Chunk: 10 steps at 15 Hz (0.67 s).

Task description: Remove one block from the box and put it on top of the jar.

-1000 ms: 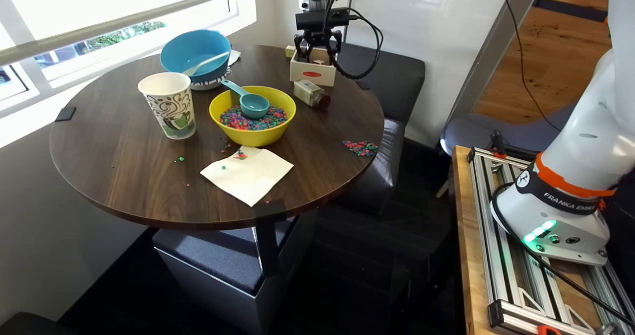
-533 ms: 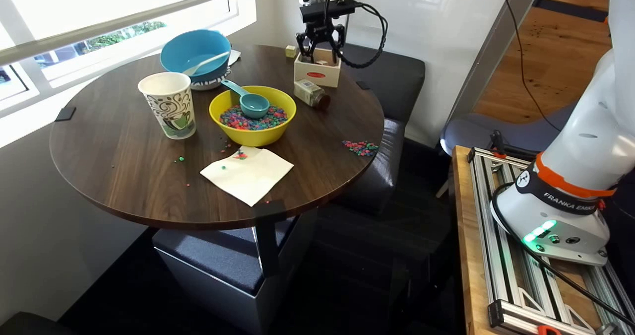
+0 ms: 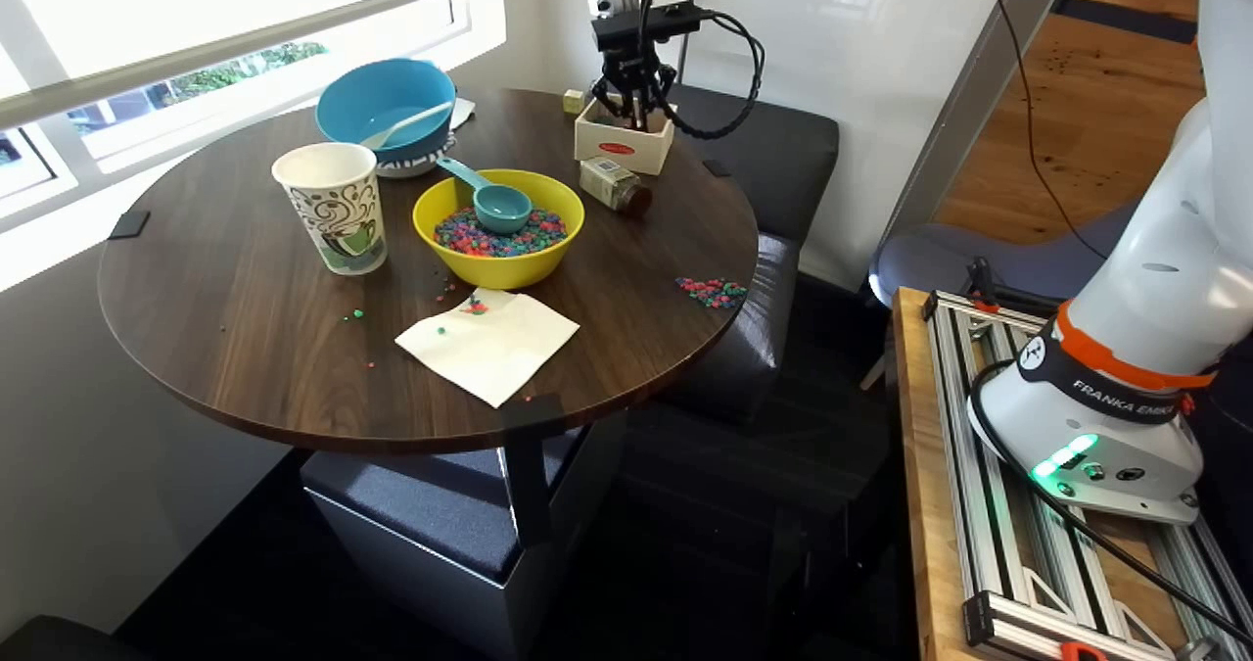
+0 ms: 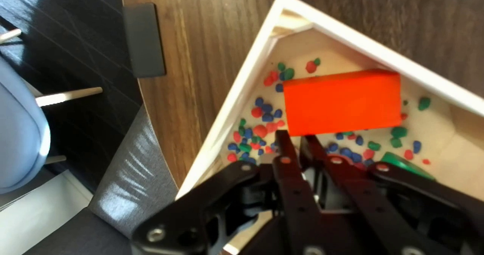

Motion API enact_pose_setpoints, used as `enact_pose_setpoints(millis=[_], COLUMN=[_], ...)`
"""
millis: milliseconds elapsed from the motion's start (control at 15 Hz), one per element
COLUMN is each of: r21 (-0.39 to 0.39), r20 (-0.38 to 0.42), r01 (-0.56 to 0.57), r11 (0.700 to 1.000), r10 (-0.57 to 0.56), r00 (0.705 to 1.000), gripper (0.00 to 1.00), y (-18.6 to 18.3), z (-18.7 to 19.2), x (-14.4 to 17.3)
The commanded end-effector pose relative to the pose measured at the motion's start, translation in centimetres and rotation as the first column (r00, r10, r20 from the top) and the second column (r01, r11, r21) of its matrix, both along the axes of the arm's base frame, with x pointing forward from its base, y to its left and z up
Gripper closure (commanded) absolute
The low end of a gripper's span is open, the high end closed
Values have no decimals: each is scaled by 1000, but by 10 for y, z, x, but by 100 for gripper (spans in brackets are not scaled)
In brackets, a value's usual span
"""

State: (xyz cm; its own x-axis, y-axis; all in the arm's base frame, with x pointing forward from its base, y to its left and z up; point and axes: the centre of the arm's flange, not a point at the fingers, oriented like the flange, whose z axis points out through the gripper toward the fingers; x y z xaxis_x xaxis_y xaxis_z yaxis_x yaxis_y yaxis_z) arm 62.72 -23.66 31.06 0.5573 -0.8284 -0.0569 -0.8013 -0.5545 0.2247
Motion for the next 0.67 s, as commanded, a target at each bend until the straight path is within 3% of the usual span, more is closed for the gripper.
enact_pose_setpoints(millis=[0, 400, 467, 533, 600], r21=[33, 98, 83, 77, 71], r20=[-25, 63, 57, 48, 32], r01=[25, -17, -65, -98, -136], r11=[999, 995, 994, 992, 988], r10=[-24, 11, 60, 94, 134], r00=[999, 998, 997, 994, 990], gripper=[100, 95, 78, 79, 63], y=[1, 6, 5, 5, 5], z=[0, 53, 56, 57, 56], x=[1, -6, -8, -9, -10])
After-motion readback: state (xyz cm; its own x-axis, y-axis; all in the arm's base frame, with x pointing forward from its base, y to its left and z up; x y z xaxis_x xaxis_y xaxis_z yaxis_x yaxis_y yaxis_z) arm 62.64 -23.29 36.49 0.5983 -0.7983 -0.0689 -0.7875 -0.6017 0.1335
